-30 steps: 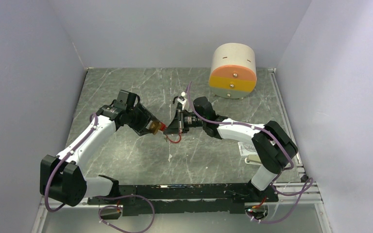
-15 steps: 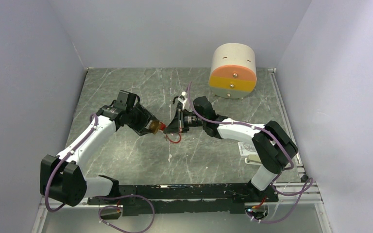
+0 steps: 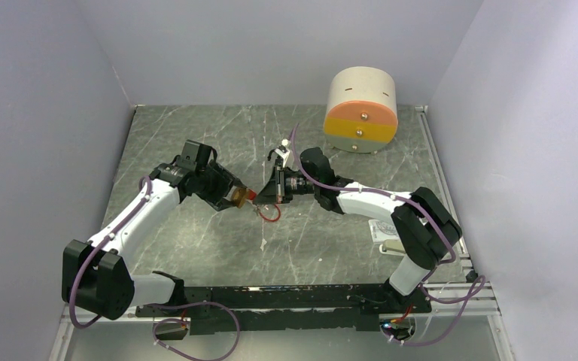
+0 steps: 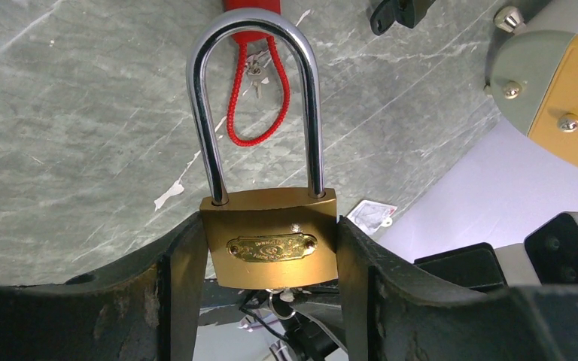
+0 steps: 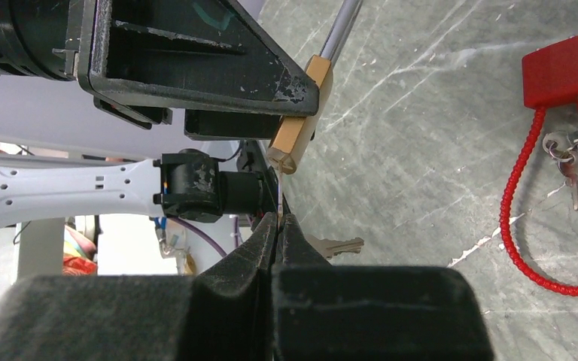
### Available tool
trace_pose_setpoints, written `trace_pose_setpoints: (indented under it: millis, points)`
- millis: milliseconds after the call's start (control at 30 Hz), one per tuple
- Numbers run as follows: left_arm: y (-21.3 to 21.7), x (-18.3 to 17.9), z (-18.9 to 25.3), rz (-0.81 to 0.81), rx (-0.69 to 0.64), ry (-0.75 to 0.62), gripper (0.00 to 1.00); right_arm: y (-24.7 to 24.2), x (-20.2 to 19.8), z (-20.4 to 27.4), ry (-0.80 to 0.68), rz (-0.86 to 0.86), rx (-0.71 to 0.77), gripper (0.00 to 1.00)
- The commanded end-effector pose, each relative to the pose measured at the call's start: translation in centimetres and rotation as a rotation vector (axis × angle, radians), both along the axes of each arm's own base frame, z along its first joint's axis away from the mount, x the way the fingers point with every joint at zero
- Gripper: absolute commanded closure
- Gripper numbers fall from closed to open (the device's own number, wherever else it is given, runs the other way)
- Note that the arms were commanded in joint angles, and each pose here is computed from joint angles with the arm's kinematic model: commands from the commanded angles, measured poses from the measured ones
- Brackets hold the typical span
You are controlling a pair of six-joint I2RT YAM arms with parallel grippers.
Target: Unlock with the key
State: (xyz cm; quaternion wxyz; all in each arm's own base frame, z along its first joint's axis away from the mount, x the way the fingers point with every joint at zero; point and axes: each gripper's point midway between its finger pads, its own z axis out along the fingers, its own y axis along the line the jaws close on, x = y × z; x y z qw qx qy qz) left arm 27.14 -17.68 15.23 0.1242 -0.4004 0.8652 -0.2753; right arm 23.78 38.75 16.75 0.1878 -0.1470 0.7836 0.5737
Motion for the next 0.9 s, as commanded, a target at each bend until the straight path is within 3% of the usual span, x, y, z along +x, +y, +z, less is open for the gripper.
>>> trace_pose_setpoints:
  millis: [0, 567, 867]
  points:
    - [-1.1, -0.2, 1.7, -0.009, -0.072, -0.022, 0.73, 1.1, 1.4, 3.1, -0.098, -0.002, 0.077, 1.0]
    - [-1.1, 0.2, 2.5, 0.017, -0.09, -0.052, 0.75, 0.7, 3.6, 0.0, -0.027, -0.119, -0.113, 1.0]
    - [-1.4, -0.2, 2.5, 0.056, -0.139, -0.028, 0.76, 1.6, 4.6, 0.0, -0.068, -0.198, -0.199, 1.0]
